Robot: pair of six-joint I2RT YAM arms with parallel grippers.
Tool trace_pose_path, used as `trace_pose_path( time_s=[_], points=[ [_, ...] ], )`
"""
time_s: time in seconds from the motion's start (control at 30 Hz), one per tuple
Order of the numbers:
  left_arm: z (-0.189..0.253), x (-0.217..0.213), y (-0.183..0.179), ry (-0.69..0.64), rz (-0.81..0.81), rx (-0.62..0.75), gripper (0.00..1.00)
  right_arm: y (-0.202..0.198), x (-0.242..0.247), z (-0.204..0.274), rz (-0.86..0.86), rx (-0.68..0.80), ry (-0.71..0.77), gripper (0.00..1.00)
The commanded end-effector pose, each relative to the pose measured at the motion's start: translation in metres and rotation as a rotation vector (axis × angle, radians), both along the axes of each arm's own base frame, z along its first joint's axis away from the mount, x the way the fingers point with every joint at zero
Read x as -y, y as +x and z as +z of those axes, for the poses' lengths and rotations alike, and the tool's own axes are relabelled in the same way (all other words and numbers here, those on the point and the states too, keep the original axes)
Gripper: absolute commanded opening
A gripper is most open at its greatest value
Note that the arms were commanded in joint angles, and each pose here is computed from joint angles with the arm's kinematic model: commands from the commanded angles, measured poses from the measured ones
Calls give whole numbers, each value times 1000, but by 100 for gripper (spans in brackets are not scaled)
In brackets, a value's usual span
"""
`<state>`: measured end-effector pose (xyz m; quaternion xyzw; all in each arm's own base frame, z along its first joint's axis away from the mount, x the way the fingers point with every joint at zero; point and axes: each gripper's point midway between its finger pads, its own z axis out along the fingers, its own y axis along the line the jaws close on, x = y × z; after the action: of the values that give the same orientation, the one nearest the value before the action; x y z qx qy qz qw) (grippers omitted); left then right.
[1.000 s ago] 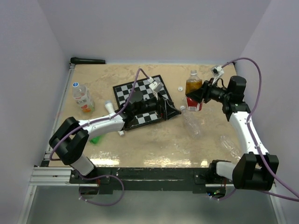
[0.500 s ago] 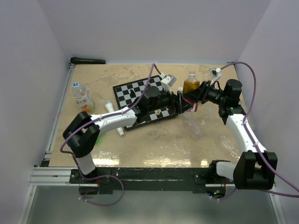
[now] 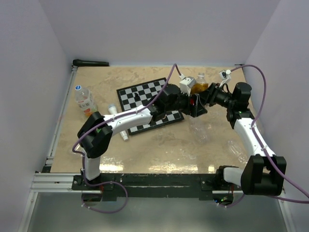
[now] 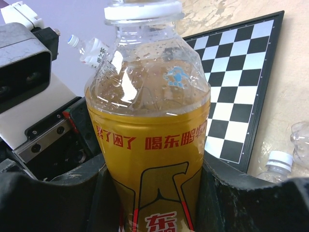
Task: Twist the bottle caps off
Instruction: Place the plastic bottle at the center of the board.
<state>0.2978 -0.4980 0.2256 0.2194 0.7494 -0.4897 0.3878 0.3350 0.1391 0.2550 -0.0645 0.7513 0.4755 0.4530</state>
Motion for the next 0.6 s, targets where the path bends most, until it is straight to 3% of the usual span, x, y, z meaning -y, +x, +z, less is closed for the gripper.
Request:
trace_pose_path(
  time_s=[0.0,0.13,0.27,0.47,0.57],
  points=[
    [12,3,13,21,21,55,44,-7,-12,17,66,60,0,23],
    [7,-6,8,48,-26,126,23,-11,-13,20,87,87,-13,32],
    [8,-15,2,66,-65,188,9,-15,-14,18,107,97,-30,41],
    [10,-24,-5,96,-108,235,2,-19,-15,21,125,113,-34,53],
    [9,-30,-7,113,-115,248,2,-19,-15,24,133,121,-36,65]
  ],
)
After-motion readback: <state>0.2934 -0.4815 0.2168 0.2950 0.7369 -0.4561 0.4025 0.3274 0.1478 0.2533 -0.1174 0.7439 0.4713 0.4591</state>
